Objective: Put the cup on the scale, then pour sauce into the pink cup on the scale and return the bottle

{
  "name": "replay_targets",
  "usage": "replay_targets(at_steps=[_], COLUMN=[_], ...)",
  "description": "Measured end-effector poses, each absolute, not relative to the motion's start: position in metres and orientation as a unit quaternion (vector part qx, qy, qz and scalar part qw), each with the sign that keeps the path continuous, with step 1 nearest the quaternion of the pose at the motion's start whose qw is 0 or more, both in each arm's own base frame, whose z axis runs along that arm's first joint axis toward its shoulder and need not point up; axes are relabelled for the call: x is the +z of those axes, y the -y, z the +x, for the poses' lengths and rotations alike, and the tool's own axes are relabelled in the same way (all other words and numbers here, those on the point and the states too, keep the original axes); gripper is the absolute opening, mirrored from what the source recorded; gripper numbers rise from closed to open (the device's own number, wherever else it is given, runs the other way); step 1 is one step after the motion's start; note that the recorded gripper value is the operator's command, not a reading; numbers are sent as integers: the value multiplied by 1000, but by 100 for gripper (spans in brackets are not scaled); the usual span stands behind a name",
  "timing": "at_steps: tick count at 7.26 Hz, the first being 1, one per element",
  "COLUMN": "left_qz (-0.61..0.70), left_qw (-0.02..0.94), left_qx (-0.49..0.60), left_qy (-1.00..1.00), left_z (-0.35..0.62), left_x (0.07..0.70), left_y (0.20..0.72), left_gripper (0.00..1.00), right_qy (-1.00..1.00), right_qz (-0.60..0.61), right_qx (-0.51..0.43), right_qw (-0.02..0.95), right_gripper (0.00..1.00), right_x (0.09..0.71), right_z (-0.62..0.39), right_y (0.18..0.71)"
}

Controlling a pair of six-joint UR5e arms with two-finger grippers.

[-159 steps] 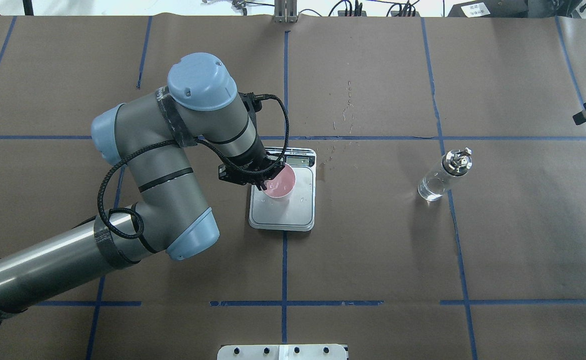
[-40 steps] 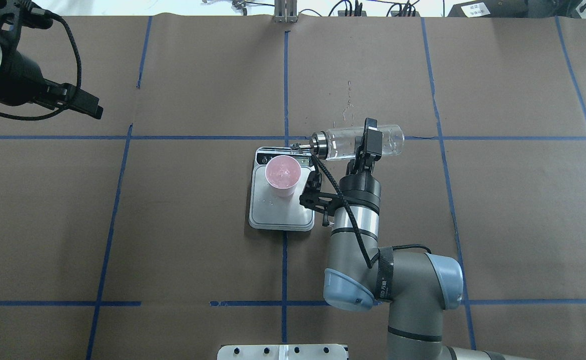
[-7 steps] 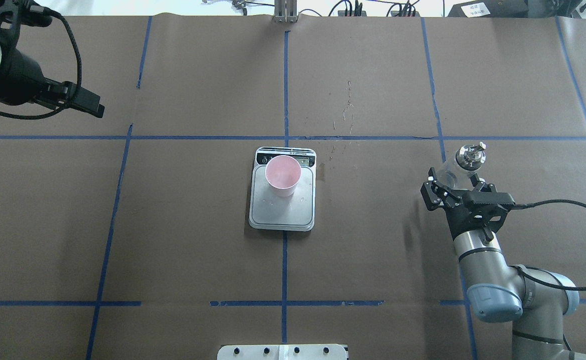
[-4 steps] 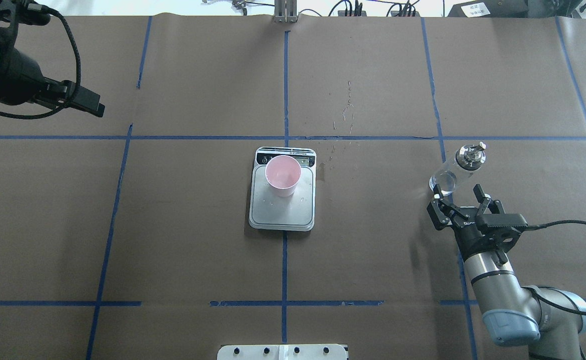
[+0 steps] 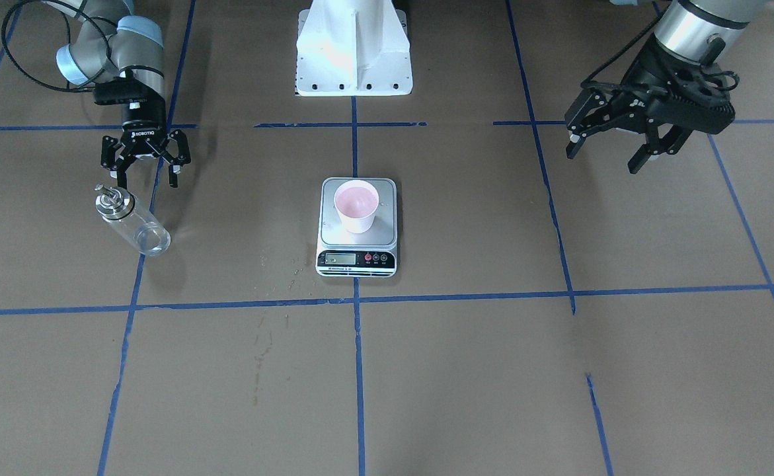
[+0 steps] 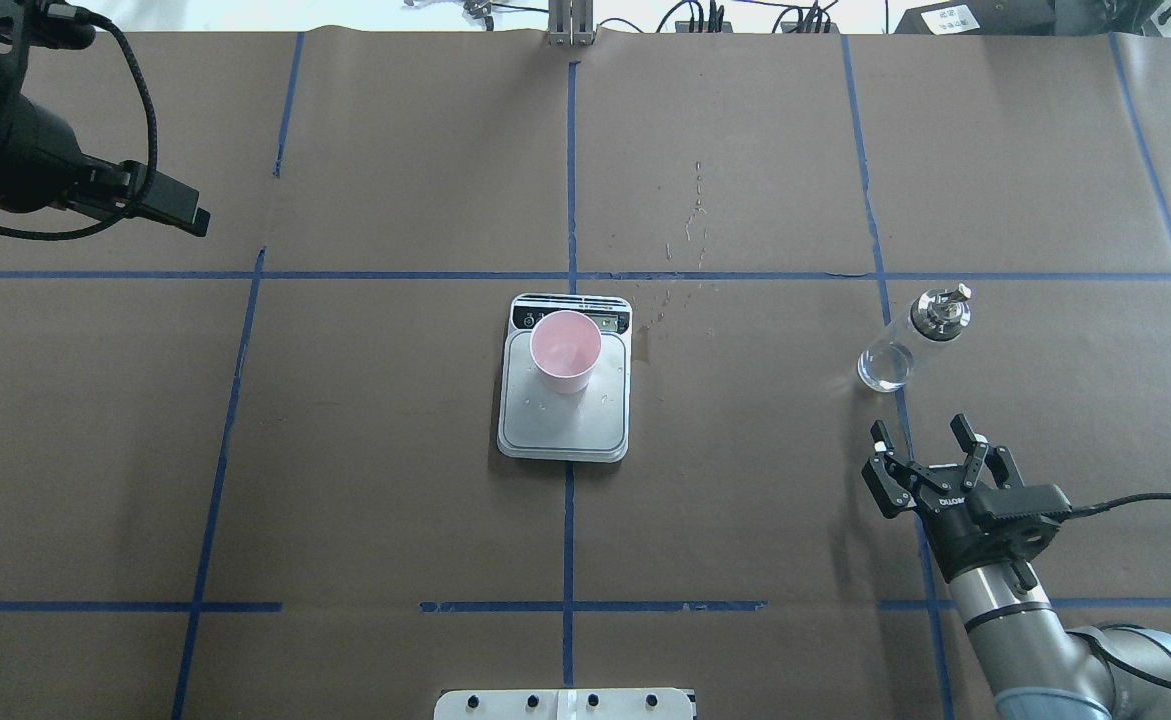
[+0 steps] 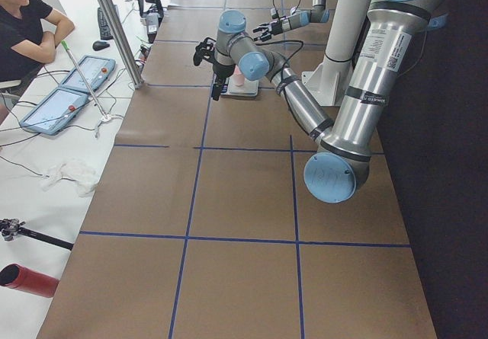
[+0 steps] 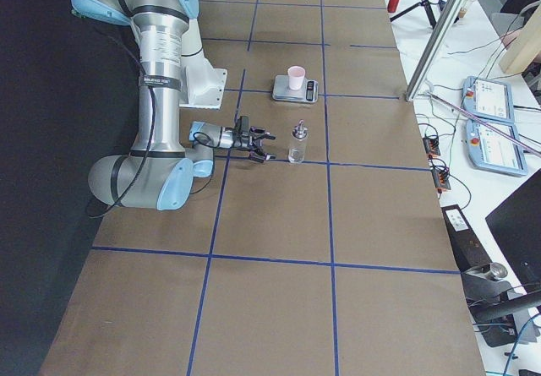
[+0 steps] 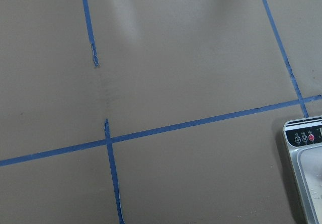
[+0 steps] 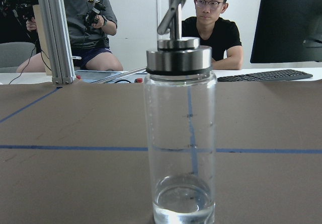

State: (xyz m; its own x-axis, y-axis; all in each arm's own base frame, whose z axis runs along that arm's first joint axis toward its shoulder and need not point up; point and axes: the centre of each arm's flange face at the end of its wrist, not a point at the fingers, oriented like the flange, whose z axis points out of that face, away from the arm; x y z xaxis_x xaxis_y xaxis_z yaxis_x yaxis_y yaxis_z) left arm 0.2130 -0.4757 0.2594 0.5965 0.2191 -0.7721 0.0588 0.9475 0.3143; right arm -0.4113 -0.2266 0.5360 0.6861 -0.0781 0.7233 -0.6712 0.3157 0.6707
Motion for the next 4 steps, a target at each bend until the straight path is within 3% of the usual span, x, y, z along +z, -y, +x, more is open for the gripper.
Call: replay_targets(at_steps=[4], left_qz=[154], left_qw=[880], left_qx=[45], left_qy=[-446], left_z=[212], left_x=[257], left_y=[473], left_gripper=[100], right_qy=[370], right_qz=[529], right_qx=[175], right_qw=[744], right_gripper=[100], right_x=[604], right_z=[-312], right_y=[210])
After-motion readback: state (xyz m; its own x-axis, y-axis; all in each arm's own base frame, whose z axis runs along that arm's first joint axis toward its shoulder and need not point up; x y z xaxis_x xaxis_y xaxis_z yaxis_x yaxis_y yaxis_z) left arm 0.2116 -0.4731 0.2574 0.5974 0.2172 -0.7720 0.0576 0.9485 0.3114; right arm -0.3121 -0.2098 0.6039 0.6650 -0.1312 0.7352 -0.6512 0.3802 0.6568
